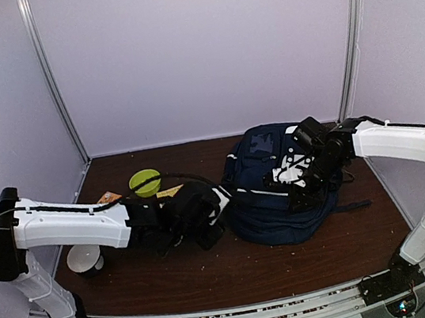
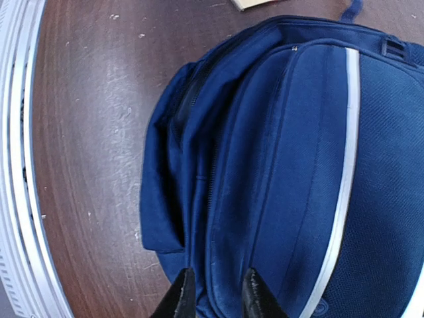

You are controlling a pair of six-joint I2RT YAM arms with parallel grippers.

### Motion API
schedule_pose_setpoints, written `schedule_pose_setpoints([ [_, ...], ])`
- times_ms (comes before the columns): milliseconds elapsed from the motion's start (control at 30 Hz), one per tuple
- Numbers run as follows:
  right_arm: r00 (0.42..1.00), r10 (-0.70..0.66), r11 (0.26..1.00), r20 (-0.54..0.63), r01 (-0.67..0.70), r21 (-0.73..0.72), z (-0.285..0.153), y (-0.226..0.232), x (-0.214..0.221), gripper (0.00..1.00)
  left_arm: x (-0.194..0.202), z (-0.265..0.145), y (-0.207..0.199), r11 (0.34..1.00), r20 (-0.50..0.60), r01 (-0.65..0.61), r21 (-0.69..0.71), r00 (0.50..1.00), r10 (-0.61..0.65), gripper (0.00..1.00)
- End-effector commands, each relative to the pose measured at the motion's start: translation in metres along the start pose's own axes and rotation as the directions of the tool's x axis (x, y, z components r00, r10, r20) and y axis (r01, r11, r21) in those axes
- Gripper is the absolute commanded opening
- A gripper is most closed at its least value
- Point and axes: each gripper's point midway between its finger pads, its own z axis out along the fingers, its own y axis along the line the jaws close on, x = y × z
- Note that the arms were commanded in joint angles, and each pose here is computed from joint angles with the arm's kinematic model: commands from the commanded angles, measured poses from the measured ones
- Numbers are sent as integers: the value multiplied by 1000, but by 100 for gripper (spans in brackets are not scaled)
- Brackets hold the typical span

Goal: Pack the student bag
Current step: Place the largest pocket of the student bag, then pick up the book from the center of the board.

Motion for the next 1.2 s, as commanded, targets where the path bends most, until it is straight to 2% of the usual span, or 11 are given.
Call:
schedule_pose_setpoints([
  [0, 999, -5, 999, 51, 6, -36, -2, 12, -12, 31, 45, -4, 70, 886, -133, 446, -129, 877, -461, 44],
  [133, 994, 12, 999, 105, -7, -51, -9, 16, -26, 33, 78, 7, 112, 705, -167, 686, -178, 685, -709, 41],
  [267, 993, 9, 998, 114, -2, -56, -8, 22, -31, 34, 95, 27, 132, 539, -206, 829, -145, 508, -837, 36],
  [400, 991, 9, 998, 130, -1, -59, -7, 26, -34, 34, 101, 49, 136, 429, -252, 898, -94, 396, -883, 34],
  [533, 991, 1, 998, 134, 9, -70, -7, 31, -35, 34, 114, 64, 143, 371, -262, 920, -122, 331, -907, 36],
  [833, 991, -4, 995, 132, 16, -95, -1, 37, -33, 33, 141, 80, 144, 307, -300, 930, -201, 240, -923, 34],
  [1000, 989, -22, 995, 147, 36, -91, -1, 38, -45, 31, 158, 82, 141, 285, -324, 928, -242, 200, -925, 26],
  [1167, 978, 12, 997, 206, 3, -73, 2, 33, -82, 29, 164, 76, 138, 285, -330, 928, -238, 198, -923, 7],
])
